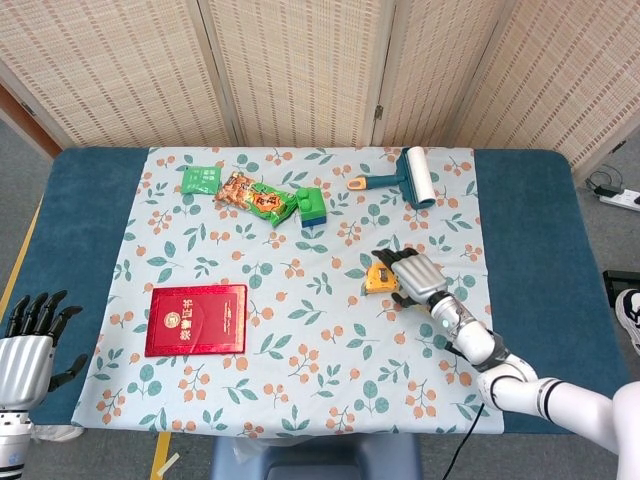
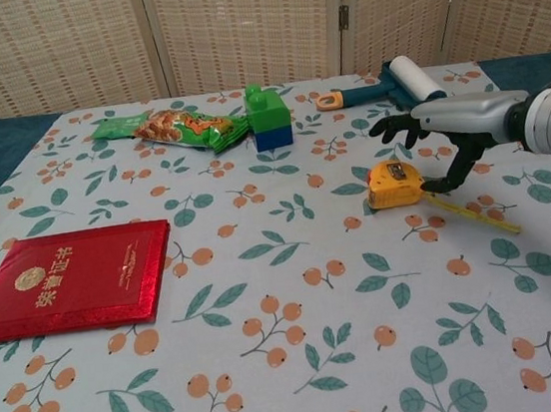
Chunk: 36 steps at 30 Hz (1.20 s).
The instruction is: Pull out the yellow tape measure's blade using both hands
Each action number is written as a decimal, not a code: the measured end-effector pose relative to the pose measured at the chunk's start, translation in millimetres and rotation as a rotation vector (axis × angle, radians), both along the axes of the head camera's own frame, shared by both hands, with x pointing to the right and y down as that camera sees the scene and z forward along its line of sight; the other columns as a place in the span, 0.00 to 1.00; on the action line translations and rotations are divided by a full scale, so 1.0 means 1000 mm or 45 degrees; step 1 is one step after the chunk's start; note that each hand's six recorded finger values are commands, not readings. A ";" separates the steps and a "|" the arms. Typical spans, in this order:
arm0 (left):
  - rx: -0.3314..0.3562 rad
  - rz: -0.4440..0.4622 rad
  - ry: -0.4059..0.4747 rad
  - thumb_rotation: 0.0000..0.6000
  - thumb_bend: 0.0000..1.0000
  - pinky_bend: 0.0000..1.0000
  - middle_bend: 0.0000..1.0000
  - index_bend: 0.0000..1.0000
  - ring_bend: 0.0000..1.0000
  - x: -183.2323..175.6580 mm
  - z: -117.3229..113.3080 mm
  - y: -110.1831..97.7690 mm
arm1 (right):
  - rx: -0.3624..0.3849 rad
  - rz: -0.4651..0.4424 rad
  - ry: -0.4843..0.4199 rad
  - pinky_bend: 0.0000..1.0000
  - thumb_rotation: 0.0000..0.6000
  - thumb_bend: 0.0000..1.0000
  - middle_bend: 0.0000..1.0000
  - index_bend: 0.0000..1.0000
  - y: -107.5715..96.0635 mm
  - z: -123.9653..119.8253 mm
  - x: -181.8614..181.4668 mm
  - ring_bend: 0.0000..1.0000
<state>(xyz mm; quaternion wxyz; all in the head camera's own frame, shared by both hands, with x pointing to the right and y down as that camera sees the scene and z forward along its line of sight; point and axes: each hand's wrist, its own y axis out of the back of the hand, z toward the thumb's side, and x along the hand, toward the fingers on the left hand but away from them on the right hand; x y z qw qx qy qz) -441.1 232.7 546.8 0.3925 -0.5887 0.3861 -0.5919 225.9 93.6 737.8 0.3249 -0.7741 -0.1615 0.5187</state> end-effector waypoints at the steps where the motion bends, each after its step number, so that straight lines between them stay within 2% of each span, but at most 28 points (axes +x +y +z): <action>1: -0.004 0.000 0.000 1.00 0.29 0.00 0.15 0.29 0.10 0.000 0.001 0.000 | -0.005 -0.001 0.003 0.15 1.00 0.41 0.16 0.09 0.000 0.001 0.000 0.20; 11: -0.003 -0.005 0.000 1.00 0.29 0.00 0.15 0.29 0.10 -0.003 0.001 0.001 | -0.007 -0.023 0.059 0.15 1.00 0.41 0.18 0.13 -0.002 0.015 -0.002 0.20; 29: 0.003 -0.017 -0.001 1.00 0.29 0.00 0.15 0.29 0.10 -0.008 0.001 0.001 | -0.017 -0.024 0.058 0.17 1.00 0.41 0.25 0.20 -0.005 0.031 -0.015 0.25; 33: 0.004 -0.021 -0.003 1.00 0.29 0.00 0.15 0.29 0.10 -0.009 0.001 0.001 | -0.017 -0.028 0.062 0.19 1.00 0.41 0.30 0.27 -0.005 0.032 -0.017 0.29; 36: 0.009 -0.018 -0.003 1.00 0.29 0.00 0.15 0.29 0.10 -0.009 0.000 0.000 | -0.009 -0.019 0.058 0.23 1.00 0.41 0.38 0.39 -0.006 0.032 -0.018 0.35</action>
